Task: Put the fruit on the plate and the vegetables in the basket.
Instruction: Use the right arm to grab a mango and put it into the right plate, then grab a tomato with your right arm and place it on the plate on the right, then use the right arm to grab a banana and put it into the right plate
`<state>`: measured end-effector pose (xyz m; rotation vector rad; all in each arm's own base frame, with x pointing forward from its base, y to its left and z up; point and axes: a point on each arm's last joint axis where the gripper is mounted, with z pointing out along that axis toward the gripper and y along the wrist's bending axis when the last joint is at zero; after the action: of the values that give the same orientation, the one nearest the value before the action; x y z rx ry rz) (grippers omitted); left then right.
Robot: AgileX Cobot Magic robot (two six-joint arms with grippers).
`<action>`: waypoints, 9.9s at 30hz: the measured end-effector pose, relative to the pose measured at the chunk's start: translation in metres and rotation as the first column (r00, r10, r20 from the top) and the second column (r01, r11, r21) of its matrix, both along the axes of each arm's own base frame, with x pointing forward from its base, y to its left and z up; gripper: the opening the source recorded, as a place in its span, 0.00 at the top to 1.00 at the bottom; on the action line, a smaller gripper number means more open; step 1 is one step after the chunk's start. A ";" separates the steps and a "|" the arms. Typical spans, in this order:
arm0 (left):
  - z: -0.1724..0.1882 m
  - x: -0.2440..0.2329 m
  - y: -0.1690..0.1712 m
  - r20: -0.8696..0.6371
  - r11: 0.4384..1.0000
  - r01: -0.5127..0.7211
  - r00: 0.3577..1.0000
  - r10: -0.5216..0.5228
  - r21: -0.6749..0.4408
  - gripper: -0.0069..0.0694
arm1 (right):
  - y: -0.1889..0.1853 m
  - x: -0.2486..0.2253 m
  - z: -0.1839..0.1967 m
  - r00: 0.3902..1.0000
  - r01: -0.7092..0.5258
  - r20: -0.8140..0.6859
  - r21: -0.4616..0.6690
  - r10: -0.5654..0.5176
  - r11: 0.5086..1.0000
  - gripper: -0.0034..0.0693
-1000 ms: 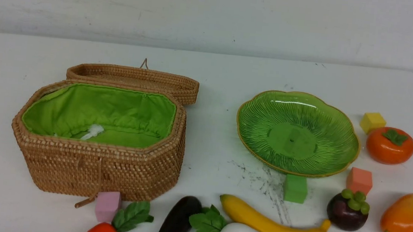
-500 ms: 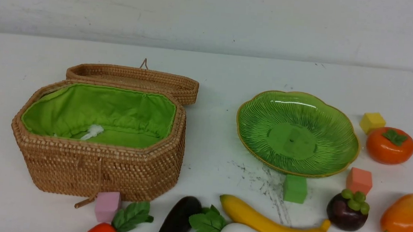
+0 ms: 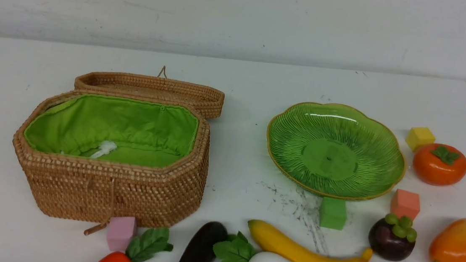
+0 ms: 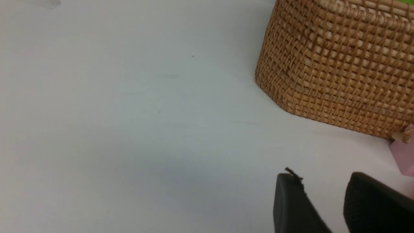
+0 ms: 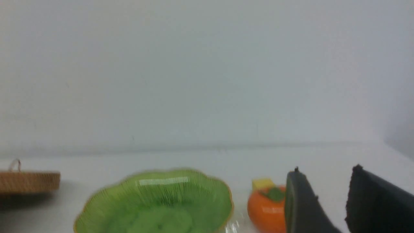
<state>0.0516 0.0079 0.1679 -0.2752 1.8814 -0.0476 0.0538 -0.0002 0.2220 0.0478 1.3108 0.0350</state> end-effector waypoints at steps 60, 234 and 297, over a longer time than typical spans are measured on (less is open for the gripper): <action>0.000 0.000 0.000 0.000 1.000 0.000 1.000 0.000 0.000 0.60 | -0.054 0.264 0.000 0.156 0.697 -0.910 0.377 0.384 0.610 0.09; 0.000 0.000 0.000 0.000 1.000 0.000 1.000 0.000 0.000 0.60 | 0.060 0.302 0.166 0.253 -0.358 -0.916 0.209 0.310 0.910 0.19; 0.000 0.000 0.000 0.000 1.000 0.000 1.000 0.000 0.000 0.60 | 0.144 0.259 0.008 -0.011 -0.998 -1.000 0.012 0.009 0.054 0.52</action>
<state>0.0516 0.0079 0.1679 -0.2752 1.8814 -0.0476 0.3126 0.1442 0.2299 -1.9592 2.1879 0.2759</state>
